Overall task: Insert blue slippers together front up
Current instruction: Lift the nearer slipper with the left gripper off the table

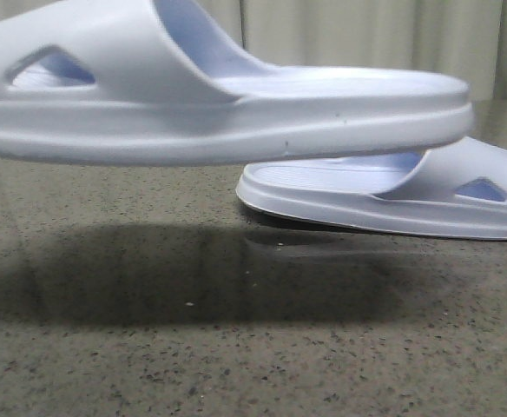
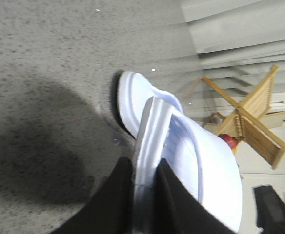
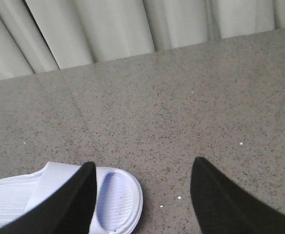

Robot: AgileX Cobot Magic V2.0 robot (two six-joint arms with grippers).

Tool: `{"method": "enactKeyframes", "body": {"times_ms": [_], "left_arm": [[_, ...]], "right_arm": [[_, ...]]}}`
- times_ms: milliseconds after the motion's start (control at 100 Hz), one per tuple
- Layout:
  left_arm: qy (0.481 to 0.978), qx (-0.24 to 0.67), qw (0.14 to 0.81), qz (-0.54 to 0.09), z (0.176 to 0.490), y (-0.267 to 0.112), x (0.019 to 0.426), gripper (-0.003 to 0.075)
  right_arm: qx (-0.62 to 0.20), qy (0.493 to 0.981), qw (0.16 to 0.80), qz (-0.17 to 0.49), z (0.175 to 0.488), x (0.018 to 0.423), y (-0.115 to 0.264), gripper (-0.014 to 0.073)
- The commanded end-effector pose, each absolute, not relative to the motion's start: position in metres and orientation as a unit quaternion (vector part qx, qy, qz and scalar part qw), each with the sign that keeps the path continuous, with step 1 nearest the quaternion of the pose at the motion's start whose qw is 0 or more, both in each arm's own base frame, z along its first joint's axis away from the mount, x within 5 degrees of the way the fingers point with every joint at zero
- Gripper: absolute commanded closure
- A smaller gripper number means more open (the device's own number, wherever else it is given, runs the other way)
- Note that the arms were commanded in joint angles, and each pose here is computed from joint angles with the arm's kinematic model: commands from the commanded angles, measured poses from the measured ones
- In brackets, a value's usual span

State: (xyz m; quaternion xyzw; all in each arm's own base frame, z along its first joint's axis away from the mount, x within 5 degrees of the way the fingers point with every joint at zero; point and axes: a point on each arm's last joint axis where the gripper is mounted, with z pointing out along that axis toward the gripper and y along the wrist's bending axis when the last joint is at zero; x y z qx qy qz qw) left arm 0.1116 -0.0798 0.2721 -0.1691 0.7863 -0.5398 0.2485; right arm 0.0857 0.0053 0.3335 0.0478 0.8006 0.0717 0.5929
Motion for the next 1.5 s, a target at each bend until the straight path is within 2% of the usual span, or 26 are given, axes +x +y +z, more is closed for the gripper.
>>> {"method": "enactKeyframes", "body": {"times_ms": [0,160,550,1490], "left_arm": [[0.752,-0.170,0.258,-0.583,0.290,-0.082,0.113,0.0704],[0.734,-0.169,0.270,-0.600,0.295,-0.082,0.114,0.0704],[0.734,-0.171,0.279,-0.596,0.295,-0.081,0.115,0.0704],[0.733,-0.175,0.283,-0.593,0.295,-0.080,0.116,0.0704]], "right_arm": [[0.046,0.779,0.622,0.063,0.347,0.103,0.004,0.0230],[0.073,0.805,0.583,0.081,0.335,0.132,0.005,0.0230],[0.173,0.855,0.457,0.177,0.296,0.183,0.016,0.0230],[0.220,0.882,0.369,0.195,0.262,0.211,0.020,0.0230]]}}
